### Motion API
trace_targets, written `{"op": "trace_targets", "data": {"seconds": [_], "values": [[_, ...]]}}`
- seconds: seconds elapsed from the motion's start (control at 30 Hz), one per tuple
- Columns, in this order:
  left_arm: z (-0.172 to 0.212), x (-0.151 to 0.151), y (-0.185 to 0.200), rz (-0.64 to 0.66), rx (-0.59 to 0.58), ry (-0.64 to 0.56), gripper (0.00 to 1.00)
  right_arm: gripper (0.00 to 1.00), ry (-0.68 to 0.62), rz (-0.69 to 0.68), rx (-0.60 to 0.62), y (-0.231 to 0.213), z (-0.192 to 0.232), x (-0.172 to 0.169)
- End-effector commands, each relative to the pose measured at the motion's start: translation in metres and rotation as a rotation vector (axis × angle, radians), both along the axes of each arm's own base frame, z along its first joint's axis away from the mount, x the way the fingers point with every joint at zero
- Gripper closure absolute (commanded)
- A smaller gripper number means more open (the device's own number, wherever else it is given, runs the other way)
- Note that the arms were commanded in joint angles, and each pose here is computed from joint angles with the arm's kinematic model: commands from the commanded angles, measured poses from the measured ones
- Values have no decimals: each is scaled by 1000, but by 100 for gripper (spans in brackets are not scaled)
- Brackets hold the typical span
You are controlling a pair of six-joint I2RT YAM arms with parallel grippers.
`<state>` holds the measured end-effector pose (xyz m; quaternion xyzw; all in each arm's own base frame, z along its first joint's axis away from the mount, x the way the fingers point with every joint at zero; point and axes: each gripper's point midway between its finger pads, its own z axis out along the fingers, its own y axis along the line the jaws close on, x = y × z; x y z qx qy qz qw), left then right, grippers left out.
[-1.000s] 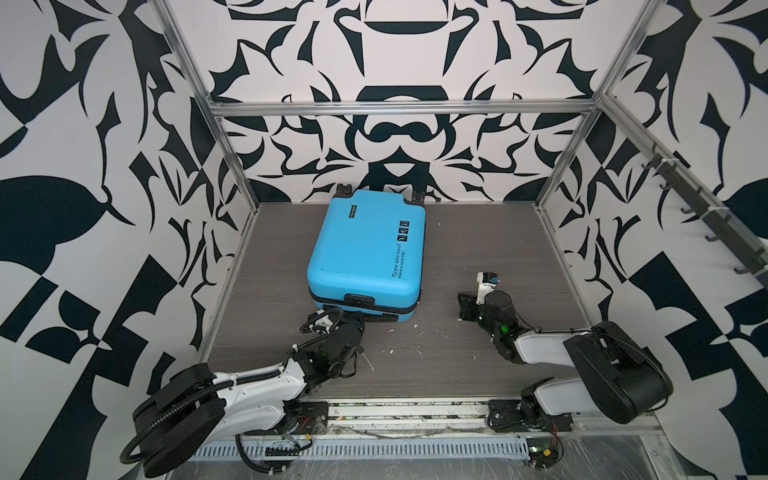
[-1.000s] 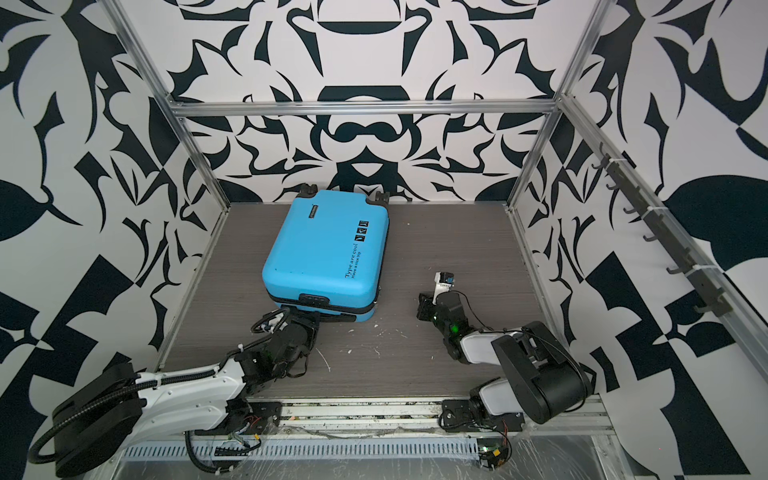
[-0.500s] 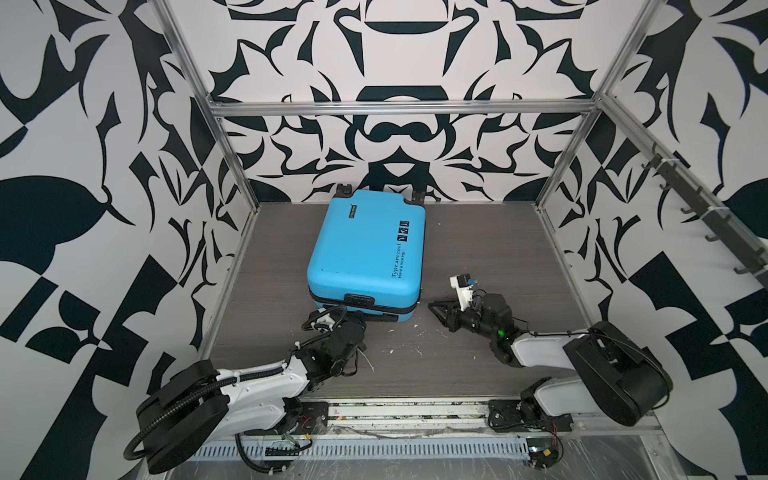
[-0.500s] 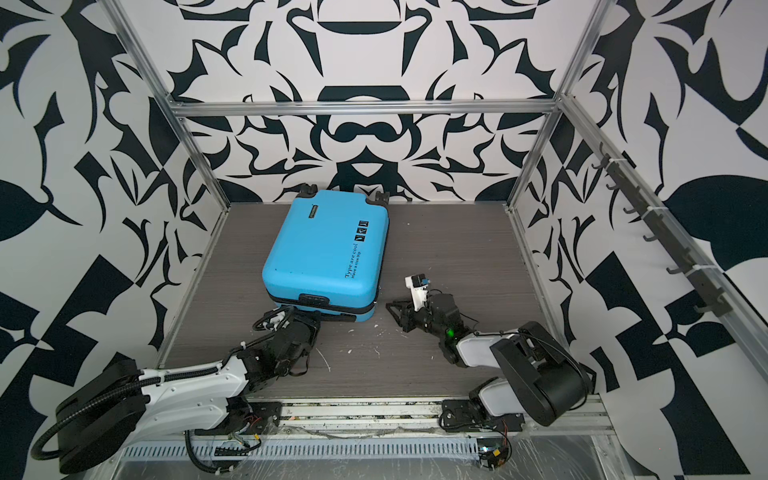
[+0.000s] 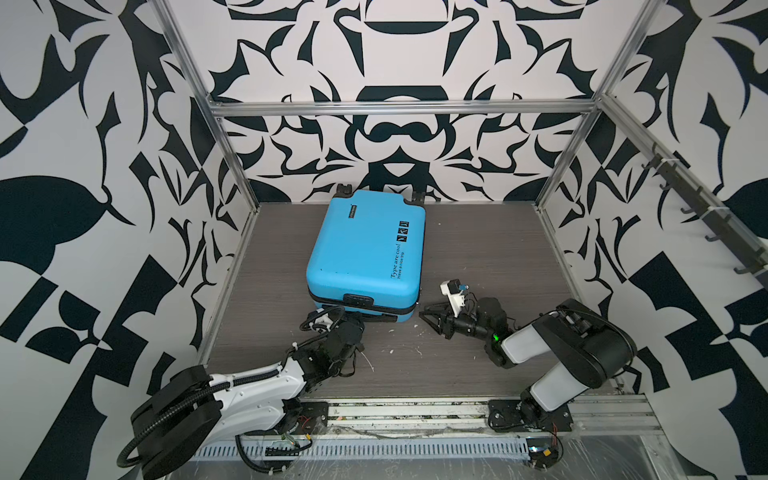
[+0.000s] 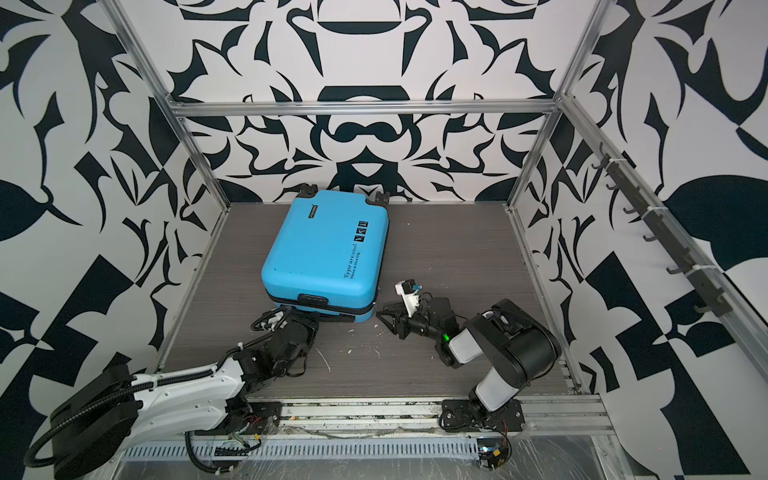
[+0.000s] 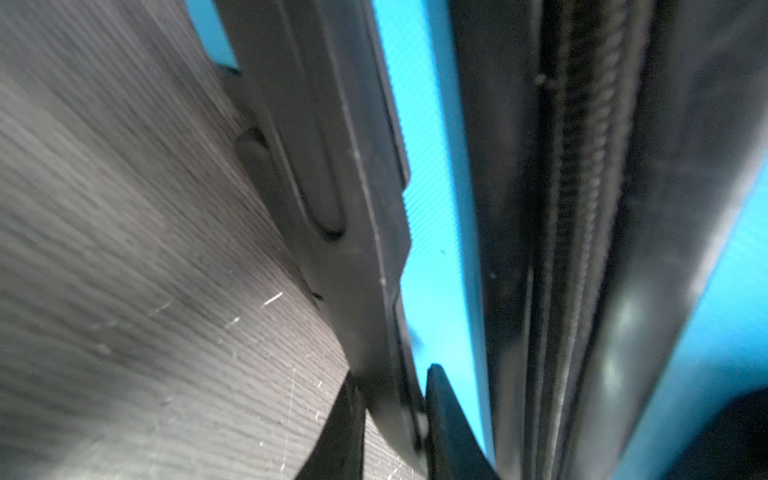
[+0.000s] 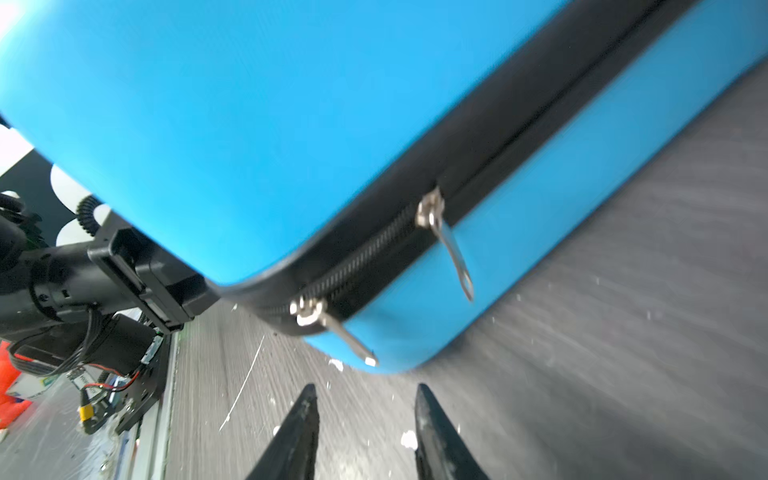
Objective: Pack the luggage
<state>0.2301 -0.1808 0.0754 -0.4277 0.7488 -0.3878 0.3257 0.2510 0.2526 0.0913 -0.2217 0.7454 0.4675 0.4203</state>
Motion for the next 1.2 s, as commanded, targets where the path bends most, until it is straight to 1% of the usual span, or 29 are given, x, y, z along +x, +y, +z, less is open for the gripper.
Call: {"op": "trace_targets", "data": {"seconds": [0.0, 0.07, 0.13, 0.3, 0.4, 0.6, 0.77, 0.97, 1.17], "values": [[-13, -4, 16, -35, 184, -14, 100, 58, -124, 24, 53, 9, 30, 9], [-14, -4, 16, -35, 182, -12, 100, 56, -122, 31, 58, 12, 31, 12], [-14, -4, 16, -35, 179, -10, 100, 56, -113, 60, 71, 17, 33, 11], [-14, -3, 17, -31, 178, -10, 100, 58, -106, 97, 88, 22, 34, 9], [-14, -3, 16, -33, 178, -7, 100, 61, -92, 113, 90, 24, 32, 6], [-12, -2, 15, -34, 176, -9, 100, 70, -82, 111, 118, 25, 31, 9], [-12, -1, 14, -36, 173, -10, 100, 83, -54, 103, 124, 28, 28, 13], [-11, -1, 14, -35, 170, -9, 100, 99, -61, 60, 128, 24, 31, 19], [-13, -2, 17, -29, 167, -3, 100, 100, -30, -44, 127, 16, 27, 34]]}}
